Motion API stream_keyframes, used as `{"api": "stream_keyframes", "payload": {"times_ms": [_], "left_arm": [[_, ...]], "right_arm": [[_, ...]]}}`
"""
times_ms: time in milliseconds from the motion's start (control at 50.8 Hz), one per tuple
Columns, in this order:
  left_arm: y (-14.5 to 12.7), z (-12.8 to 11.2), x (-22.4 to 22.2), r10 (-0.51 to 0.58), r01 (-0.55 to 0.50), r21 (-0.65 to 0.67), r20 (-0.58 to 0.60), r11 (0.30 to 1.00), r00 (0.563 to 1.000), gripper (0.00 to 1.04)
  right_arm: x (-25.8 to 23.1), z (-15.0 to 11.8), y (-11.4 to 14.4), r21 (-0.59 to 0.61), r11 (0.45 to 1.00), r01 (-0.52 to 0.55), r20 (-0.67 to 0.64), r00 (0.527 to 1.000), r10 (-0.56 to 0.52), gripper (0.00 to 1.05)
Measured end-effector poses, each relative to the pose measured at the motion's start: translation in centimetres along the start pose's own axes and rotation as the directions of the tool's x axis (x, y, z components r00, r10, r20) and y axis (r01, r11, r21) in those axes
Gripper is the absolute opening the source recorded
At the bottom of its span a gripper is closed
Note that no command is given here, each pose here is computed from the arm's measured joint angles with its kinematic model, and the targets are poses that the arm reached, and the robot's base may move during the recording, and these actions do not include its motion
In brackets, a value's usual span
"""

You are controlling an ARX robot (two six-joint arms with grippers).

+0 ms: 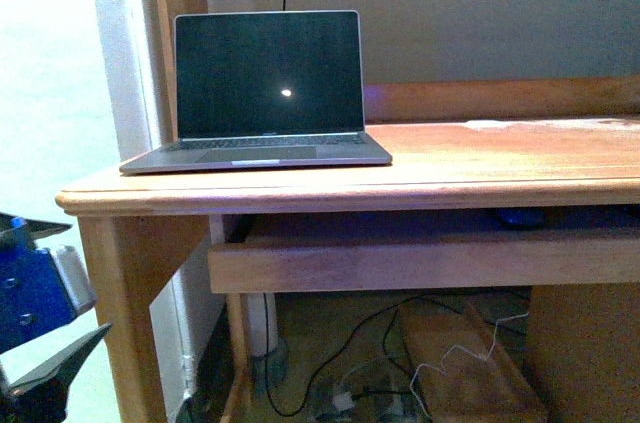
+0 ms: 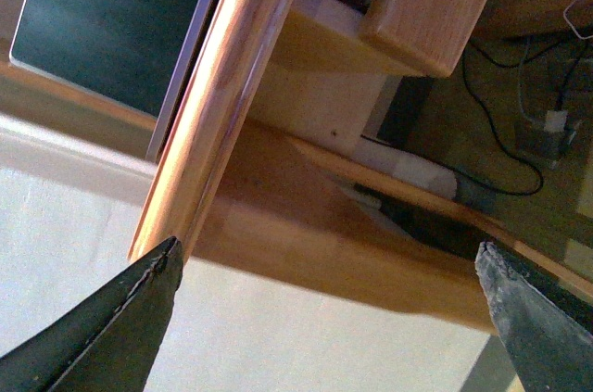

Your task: Place mouse

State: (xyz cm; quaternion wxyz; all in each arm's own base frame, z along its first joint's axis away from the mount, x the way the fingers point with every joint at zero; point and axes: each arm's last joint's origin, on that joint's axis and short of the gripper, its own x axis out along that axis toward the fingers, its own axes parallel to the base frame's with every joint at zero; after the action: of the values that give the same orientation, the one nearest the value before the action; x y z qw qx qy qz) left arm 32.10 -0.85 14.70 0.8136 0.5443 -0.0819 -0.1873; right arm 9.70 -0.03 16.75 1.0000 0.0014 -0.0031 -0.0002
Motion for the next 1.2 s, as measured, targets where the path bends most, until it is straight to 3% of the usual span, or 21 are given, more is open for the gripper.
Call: {"api": "stream_keyframes", "payload": {"times_ms": [551,944,1102,1200], "left_arm": [[-2.4,1.6,9.2,-0.113,0.086,0.138,0.200,0.987,0.973,0.97],[-4.6,1.4,14.0,-0.169,0.119,0.215,0.231,0.969,0.958,0.97],[-4.5,3.1,13.1,-0.297,0.284,0.098,0.155,0.954,0.942,0.97],[-4.1,4.3,11.4,-0.400,0.407,-0.028,0.135,0.913,0.907,0.97]], "right_arm": [[0.0,0.0,0.0,0.000,1.000,0.000,0.000,1.000,0.000,0.97],[0.0,0.0,0.0,0.000,1.000,0.000,0.000,1.000,0.000,0.97],[0.0,0.0,0.0,0.000,1.000,0.000,0.000,1.000,0.000,0.97],[0.0,0.0,0.0,0.000,1.000,0.000,0.000,1.000,0.000,0.97]]}}
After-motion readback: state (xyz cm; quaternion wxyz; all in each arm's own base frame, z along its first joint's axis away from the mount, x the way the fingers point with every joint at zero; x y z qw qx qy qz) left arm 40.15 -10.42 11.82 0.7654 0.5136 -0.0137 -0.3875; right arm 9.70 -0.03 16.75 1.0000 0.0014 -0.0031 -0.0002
